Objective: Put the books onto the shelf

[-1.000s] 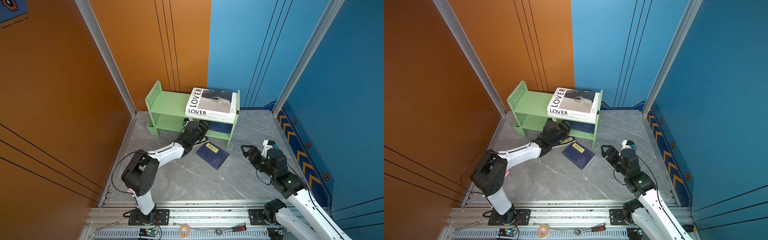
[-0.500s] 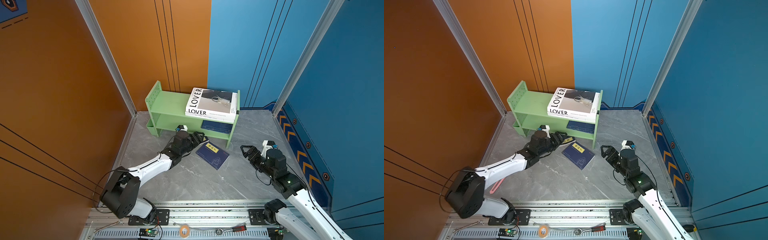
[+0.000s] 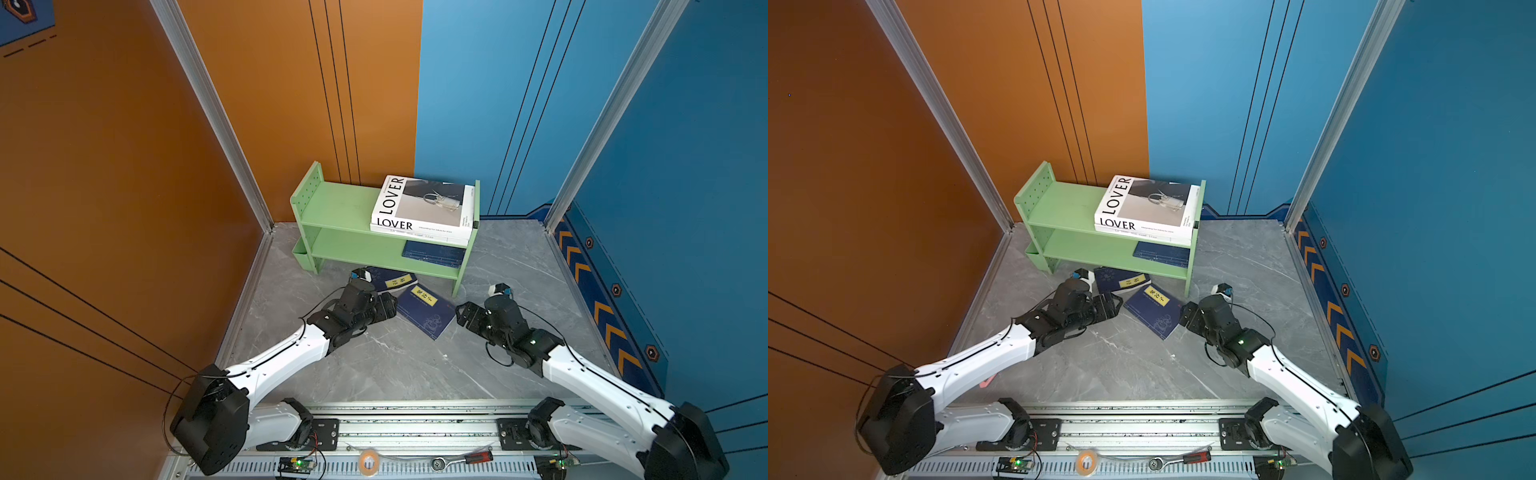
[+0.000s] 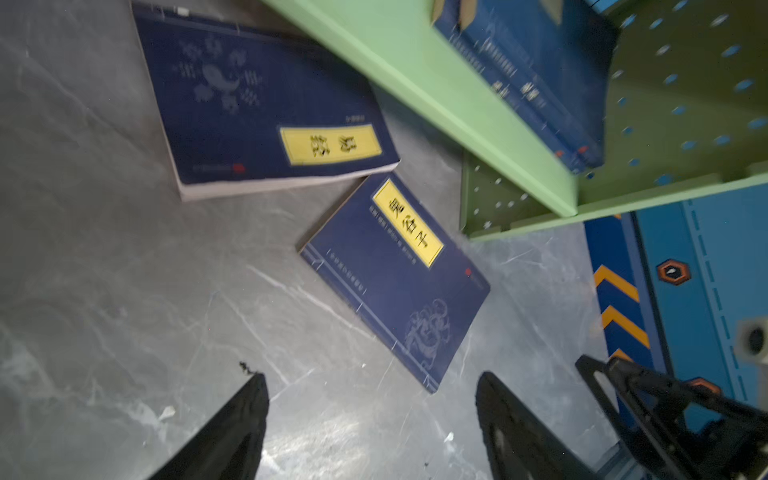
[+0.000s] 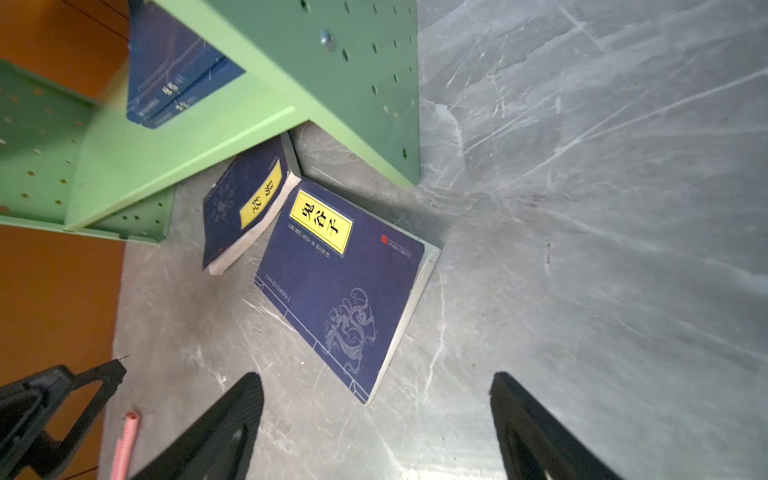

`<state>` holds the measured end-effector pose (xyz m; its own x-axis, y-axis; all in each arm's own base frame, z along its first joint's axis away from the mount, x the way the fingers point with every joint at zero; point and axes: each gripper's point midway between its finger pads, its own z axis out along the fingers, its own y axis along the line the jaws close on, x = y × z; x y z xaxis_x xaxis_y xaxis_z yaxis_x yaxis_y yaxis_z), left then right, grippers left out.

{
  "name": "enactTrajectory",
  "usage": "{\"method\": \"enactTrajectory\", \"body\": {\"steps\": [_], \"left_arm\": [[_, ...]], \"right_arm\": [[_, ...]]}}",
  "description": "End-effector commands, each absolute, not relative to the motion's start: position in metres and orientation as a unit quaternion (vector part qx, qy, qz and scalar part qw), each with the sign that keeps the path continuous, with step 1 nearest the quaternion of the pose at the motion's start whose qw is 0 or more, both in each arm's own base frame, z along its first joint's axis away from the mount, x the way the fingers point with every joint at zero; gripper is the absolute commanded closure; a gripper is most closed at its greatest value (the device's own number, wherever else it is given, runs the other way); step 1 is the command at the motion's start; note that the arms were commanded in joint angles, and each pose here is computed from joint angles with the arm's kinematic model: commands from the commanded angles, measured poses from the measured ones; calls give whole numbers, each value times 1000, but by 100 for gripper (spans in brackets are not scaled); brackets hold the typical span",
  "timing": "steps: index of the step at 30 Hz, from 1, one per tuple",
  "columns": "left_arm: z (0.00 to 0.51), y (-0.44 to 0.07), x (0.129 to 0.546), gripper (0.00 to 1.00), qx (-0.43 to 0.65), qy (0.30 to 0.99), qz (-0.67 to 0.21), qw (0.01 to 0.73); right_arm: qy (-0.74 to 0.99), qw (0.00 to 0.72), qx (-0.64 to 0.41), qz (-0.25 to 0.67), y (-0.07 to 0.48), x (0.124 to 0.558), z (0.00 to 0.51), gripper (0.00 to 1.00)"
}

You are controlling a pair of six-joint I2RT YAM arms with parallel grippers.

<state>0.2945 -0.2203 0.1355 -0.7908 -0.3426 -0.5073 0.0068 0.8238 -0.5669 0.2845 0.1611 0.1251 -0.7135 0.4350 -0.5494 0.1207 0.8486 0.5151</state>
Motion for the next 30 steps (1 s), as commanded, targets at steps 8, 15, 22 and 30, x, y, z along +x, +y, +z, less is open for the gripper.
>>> {"method": "enactTrajectory", "body": {"steps": [8,15,22,30], "left_arm": [[110,-242,285,16,-120,907,-281,291],[97,-249,283,9,-140,906,-289,274],[94,-244,284,4,-147,908,-281,275],[76,-225,288,3,-184,908,-268,263]], "right_arm": [[890,396,114,193,169,342,108,15],[899,370,99,211,187,364,85,15],[911,338,111,209,200,367,50,17],[921,325,94,194,225,349,40,19]]}}
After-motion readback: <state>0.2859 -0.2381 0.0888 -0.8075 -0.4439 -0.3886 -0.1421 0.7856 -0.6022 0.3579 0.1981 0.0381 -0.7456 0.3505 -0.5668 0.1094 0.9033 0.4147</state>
